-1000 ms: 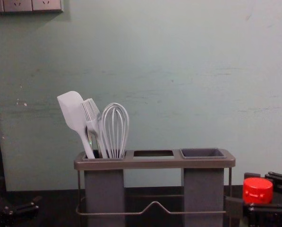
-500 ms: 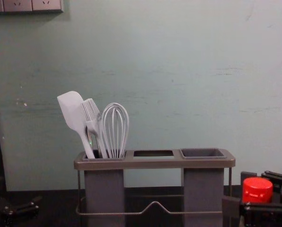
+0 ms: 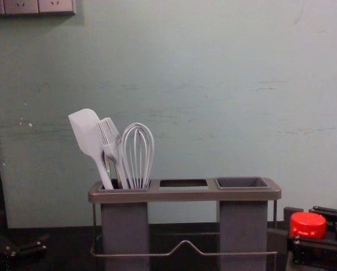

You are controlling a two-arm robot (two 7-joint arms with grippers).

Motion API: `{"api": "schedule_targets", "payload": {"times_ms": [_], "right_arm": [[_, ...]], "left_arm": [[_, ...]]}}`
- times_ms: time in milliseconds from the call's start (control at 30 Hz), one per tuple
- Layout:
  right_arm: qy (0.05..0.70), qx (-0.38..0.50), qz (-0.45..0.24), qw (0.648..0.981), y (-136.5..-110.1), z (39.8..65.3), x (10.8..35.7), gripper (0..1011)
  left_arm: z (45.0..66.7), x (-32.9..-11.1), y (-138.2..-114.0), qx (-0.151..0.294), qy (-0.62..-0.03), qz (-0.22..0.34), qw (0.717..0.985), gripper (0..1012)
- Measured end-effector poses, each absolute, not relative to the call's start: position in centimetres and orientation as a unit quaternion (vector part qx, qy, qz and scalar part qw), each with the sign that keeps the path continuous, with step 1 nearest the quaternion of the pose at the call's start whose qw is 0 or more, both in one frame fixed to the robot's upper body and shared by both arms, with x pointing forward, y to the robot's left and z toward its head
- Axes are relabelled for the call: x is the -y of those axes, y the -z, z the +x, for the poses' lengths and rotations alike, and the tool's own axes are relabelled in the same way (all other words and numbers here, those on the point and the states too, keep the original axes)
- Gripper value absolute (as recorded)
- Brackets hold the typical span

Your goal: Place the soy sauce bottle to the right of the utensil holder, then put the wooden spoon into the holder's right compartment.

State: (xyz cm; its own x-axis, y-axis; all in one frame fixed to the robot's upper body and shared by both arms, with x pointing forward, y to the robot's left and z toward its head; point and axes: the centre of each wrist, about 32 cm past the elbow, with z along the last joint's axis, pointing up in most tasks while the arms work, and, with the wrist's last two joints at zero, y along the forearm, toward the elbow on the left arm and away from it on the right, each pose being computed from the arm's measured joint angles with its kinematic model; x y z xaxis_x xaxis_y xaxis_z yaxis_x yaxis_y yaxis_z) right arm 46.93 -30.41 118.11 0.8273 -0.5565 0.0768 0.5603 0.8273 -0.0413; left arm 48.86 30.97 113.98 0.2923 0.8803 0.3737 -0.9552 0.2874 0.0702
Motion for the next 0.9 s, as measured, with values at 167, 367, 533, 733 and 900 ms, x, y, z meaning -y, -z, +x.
{"api": "schedule_targets", "payload": {"times_ms": [167, 367, 533, 733, 900], "right_arm": [[0.292, 0.031, -0.031, 0.955, -118.1, 46.9, 30.4, 600], [0.292, 0.031, -0.032, 0.955, -118.1, 46.9, 30.4, 399], [0.292, 0.031, -0.032, 0.955, -118.1, 46.9, 30.4, 378], [0.292, 0.039, -0.037, 0.955, -118.3, 46.7, 30.4, 378], [0.299, 0.057, -0.045, 0.951, -119.2, 46.1, 30.6, 378]], "left_arm": [[48.9, -31.0, -114.0, 0.132, -0.58, 0.141, 0.791, 1005], [48.9, -31.0, -114.0, 0.132, -0.58, 0.141, 0.791, 1005], [48.9, -31.0, -114.0, 0.132, -0.58, 0.141, 0.791, 1005], [48.9, -31.0, -114.0, 0.132, -0.58, 0.141, 0.791, 1005], [48.9, -31.0, -114.0, 0.132, -0.58, 0.141, 0.791, 1005]]}}
